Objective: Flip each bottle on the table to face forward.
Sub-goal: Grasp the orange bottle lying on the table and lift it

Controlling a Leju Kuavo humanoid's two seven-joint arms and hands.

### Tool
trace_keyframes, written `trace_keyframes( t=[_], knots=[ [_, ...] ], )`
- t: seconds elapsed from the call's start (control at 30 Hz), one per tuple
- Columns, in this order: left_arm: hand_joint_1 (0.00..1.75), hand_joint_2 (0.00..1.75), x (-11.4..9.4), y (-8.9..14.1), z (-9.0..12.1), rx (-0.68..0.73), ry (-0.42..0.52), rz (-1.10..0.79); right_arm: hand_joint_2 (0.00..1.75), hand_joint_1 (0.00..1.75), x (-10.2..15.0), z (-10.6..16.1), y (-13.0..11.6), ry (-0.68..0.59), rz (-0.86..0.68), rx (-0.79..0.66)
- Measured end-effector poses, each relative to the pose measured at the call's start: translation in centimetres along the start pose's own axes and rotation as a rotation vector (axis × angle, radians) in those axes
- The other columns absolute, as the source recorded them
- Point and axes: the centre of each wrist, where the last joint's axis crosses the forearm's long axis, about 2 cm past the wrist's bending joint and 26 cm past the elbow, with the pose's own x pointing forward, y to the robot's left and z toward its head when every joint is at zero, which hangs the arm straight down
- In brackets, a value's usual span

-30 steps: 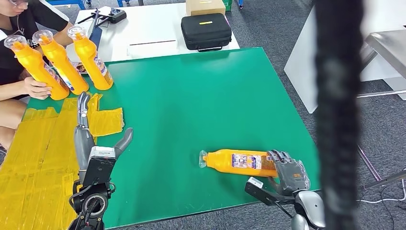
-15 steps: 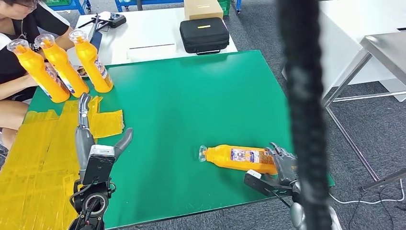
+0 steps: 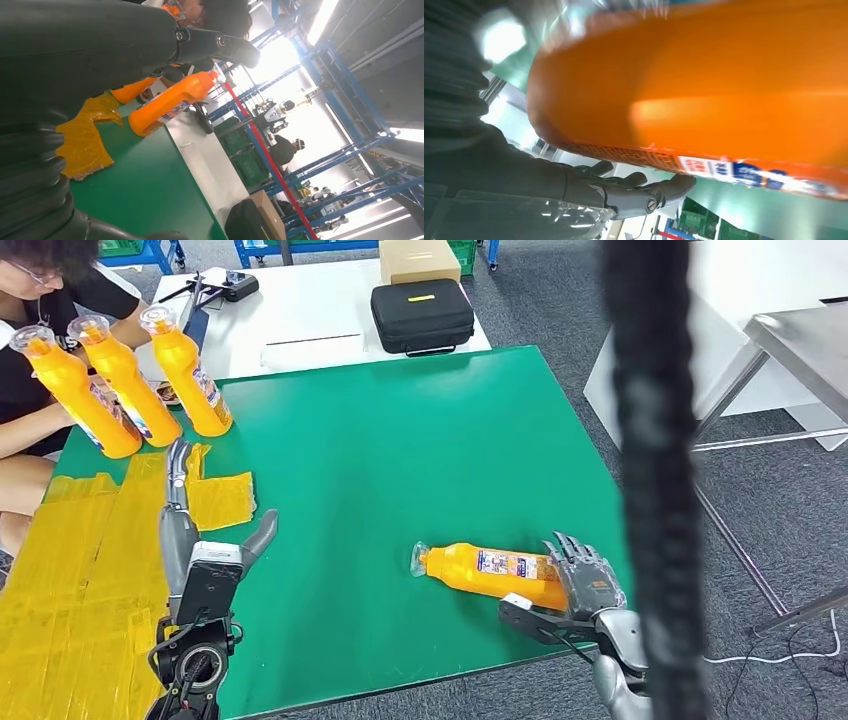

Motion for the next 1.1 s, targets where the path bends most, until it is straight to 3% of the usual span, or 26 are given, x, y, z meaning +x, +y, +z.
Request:
trace_keyframes(
  t=[0.5, 0.53, 0.63, 0.67, 0.87, 1.1],
  knots=[
    [0.00, 1.75, -0.2, 0.1, 0.4, -0.008, 0.005, -0.010, 1.75, 0.00, 2.5, 0.1, -0.7, -0.105, 0.085, -0.074],
    [0.00, 1.75, -0.3, 0.1, 0.4, -0.010, 0.003, -0.009, 1.75, 0.20, 2.7, 0.1, -0.7, -0.127, 0.072, -0.070],
    [0.00, 1.75, -0.3, 0.1, 0.3, -0.015, -0.002, -0.005, 1.75, 1.47, 3.0, -0.4, -0.7, -0.185, 0.015, -0.028],
    [0.00, 1.75, -0.3, 0.0, 0.2, -0.015, -0.002, -0.003, 1.75, 1.71, 3.0, -0.8, -0.7, -0.198, -0.002, -0.010],
    [0.00, 1.75, -0.4, -0.1, 0.0, -0.019, -0.002, 0.001, 1.75, 1.75, 2.3, -3.2, -0.2, -0.199, -0.052, 0.050],
    [0.00, 1.75, -0.4, -0.3, -0.2, -0.022, -0.002, 0.003, 1.75, 1.75, 1.8, -4.3, 0.0, -0.178, -0.052, 0.069]
  ],
)
